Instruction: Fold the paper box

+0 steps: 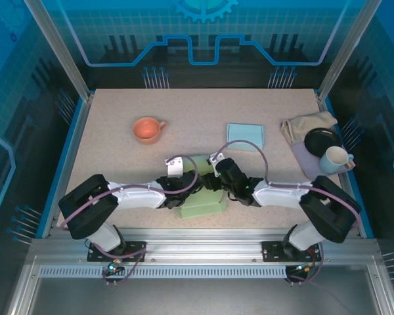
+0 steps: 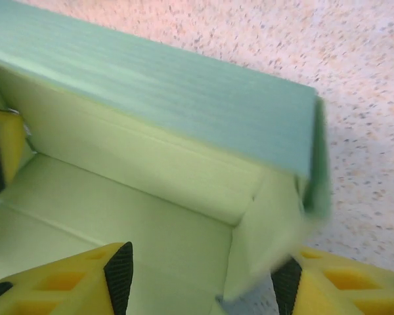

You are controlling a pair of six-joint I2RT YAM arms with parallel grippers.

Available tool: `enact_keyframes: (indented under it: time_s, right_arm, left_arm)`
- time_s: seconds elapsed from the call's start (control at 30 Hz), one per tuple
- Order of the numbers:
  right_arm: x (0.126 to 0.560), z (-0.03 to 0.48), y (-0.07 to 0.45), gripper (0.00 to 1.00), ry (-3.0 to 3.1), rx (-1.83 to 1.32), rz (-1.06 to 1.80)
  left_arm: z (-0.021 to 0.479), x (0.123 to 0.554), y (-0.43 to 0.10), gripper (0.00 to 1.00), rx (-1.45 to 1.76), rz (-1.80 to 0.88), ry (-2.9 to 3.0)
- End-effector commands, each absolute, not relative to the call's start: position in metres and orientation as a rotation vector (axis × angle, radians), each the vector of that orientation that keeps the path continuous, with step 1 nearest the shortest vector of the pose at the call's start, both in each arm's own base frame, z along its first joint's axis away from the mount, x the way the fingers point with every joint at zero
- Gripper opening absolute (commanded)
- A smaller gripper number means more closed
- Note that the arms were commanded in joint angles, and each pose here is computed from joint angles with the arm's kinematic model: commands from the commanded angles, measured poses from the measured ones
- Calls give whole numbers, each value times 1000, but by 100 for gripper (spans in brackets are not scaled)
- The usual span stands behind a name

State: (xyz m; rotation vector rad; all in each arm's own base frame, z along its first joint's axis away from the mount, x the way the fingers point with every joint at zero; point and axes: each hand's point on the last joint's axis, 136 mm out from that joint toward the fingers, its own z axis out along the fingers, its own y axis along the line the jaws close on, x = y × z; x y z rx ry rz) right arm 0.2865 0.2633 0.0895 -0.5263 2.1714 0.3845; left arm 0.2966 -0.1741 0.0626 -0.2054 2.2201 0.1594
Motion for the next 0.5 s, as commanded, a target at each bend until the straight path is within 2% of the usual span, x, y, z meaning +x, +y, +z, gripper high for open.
enact_keyframes:
  time_s: [0.0, 0.23, 0.47]
  right_arm:
    - [273, 95, 235, 62, 2208, -457, 316]
    - [246, 151, 162, 65, 2152, -255, 225]
    - [203, 219, 104, 76, 1957, -136, 339]
  left_arm:
    - [78, 306, -176, 3, -188, 157, 2174]
    - [96, 320, -195, 3, 36, 129, 2196]
    - [135, 321, -236, 4, 366, -60, 2184]
